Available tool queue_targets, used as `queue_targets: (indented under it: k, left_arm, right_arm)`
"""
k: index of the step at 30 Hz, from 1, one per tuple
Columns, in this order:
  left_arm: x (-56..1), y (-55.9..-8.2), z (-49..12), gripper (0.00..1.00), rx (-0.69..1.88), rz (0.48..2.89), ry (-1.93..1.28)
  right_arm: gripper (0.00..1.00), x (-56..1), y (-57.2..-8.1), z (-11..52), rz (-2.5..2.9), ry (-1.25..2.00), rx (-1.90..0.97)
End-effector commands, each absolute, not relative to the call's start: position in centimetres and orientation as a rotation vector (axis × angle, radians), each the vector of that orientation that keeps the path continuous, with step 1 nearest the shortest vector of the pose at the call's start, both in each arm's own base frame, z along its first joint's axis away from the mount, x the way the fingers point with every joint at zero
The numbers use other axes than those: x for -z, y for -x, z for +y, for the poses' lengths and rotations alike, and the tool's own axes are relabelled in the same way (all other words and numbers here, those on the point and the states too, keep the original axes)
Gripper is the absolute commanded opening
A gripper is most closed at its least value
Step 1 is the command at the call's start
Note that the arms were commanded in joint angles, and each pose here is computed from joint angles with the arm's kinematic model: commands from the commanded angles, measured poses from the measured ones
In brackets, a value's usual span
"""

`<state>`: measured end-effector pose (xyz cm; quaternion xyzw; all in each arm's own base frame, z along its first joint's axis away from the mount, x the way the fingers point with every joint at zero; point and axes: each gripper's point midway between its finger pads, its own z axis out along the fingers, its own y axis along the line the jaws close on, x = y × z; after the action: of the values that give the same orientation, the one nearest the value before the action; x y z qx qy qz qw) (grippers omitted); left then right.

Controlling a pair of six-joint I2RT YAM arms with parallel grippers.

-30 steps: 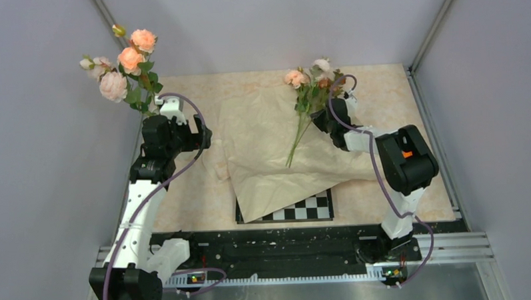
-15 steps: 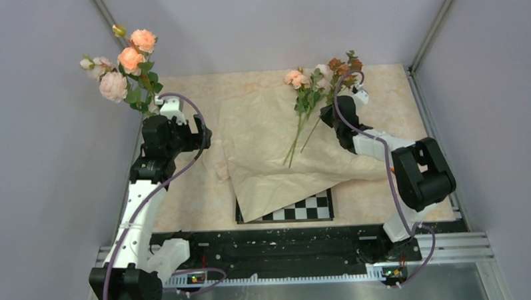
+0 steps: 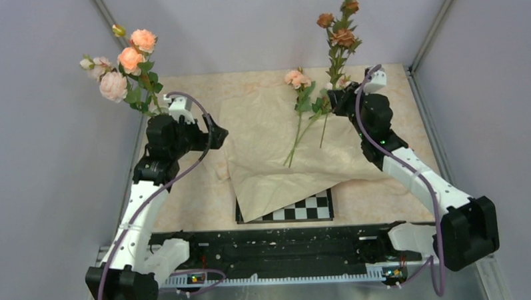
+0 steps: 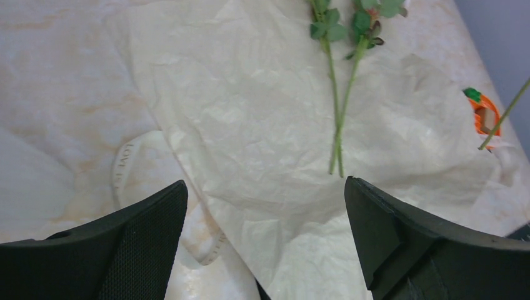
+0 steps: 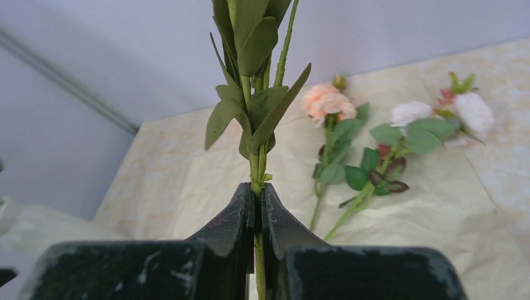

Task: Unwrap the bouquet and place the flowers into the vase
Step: Pick up the fake flower from the wrapping paper.

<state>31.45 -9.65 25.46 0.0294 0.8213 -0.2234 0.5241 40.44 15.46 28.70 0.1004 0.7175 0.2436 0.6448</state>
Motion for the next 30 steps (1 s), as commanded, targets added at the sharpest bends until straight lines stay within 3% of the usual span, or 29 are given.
queue_targets:
  k: [1, 15, 25, 27, 30]
  left_arm:
    - [-31.1, -30.2, -14.2, 0.99, 0.729, 1.817, -0.151]
    - [-43.7, -22.4, -26.8, 0.99, 1.433, 1.387, -0.335]
    - [-45.3, -20.9, -29.6, 0.99, 1.548, 1.299, -0.362]
    - [-45.5, -20.7, -29.7, 0.96, 1.568, 1.293, -0.37]
    - [-45.7, -20.5, -29.9, 0.82, 1.587, 1.289, -0.38]
  right_arm:
    - [0.0, -34.0, -36.2, 19.0, 1.545, 0.102, -0.712]
    - [0.0, -41.3, -24.6, 25.7, 1.309, 0.495, -1.231]
    - [0.0, -42.5, -20.1, 29.2, 1.252, 0.646, -1.385]
    - [0.0, -42.5, -19.8, 29.5, 1.25, 0.669, -1.402]
    - [0.0, -42.6, -19.4, 29.9, 1.248, 0.695, -1.416]
